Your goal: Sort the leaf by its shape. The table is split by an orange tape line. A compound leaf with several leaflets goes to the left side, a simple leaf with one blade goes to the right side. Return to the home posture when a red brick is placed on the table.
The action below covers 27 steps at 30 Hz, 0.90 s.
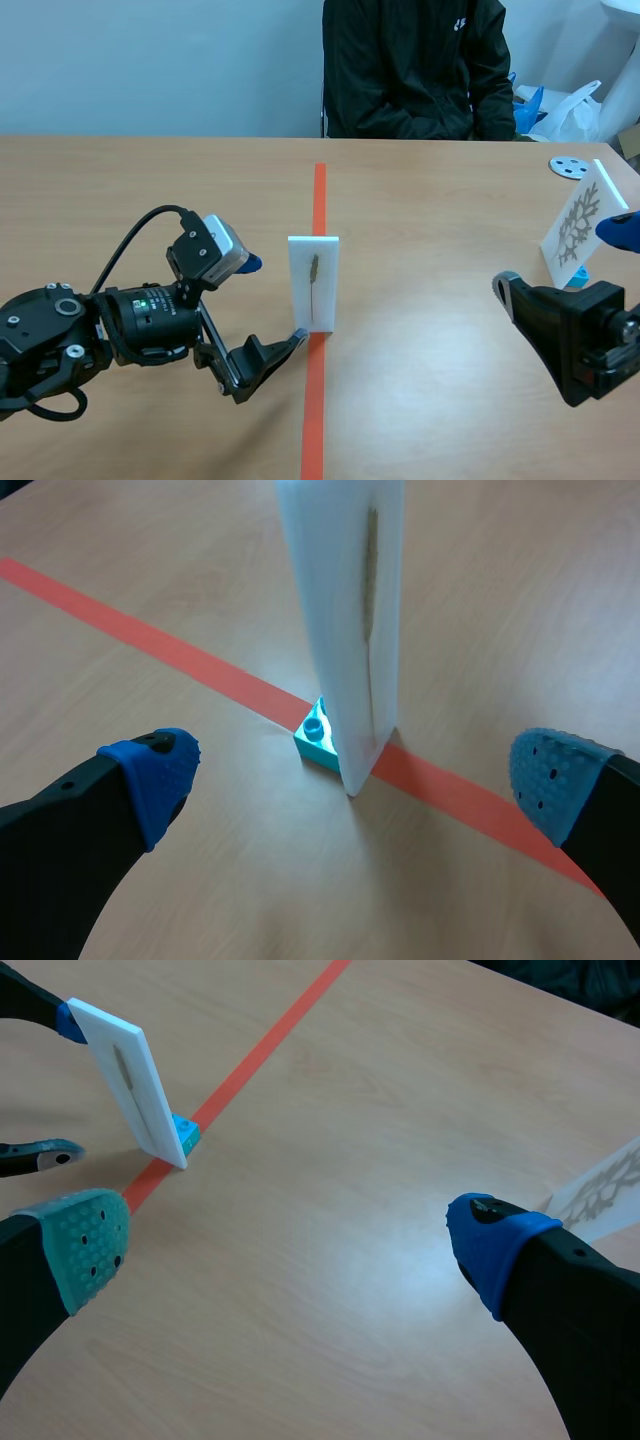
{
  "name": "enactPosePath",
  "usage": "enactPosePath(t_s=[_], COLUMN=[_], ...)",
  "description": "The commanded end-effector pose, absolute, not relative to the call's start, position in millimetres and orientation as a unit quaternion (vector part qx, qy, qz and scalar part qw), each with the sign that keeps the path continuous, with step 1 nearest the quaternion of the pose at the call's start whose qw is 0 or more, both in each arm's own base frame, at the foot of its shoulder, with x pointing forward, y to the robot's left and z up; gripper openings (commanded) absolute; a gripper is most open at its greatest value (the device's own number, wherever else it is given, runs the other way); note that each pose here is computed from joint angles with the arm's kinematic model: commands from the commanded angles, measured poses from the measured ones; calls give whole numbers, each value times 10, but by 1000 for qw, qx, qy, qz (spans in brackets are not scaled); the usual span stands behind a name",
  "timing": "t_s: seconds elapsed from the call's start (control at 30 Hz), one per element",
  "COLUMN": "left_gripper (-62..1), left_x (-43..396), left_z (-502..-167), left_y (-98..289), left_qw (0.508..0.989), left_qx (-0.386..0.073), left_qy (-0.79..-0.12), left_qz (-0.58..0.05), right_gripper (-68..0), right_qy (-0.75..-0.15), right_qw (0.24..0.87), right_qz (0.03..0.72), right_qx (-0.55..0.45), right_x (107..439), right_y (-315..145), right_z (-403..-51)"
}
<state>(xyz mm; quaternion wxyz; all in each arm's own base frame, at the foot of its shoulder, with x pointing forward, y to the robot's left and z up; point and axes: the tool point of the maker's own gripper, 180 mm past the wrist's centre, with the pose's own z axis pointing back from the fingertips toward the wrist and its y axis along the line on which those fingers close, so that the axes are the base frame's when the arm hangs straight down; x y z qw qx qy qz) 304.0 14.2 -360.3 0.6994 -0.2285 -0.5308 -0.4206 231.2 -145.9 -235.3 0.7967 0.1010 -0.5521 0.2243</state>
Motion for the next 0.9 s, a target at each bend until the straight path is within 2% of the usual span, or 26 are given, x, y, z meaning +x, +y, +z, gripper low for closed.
enactPosePath(t_s=[0.0,0.23,0.6,0.77,0.87], left_gripper=[14,14,13,-38,-44], left_x=[3095,3020,3022,3066,3115], left_z=[-3466,-3593,-3593,-3600,-3625], left_y=[77,-61,-301,-342,-331], left_qw=[683,682,670,670,674], left_qx=[-238,-256,-275,-273,-268], left_qy=[-550,-537,-545,-546,-546], left_qz=[-417,-425,-423,-423,-419], right_gripper=[4,4,4,4,4], right_qy=[-562,-562,-561,-561,-561], right_qw=[790,790,791,791,791], right_qz=[227,227,227,227,227], right_qx=[95,95,94,95,95], right_x=[2348,2348,2345,2345,2345], right_y=[-1498,-1498,-1499,-1499,-1498], right_z=[-2282,-2282,-2290,-2290,-2289])
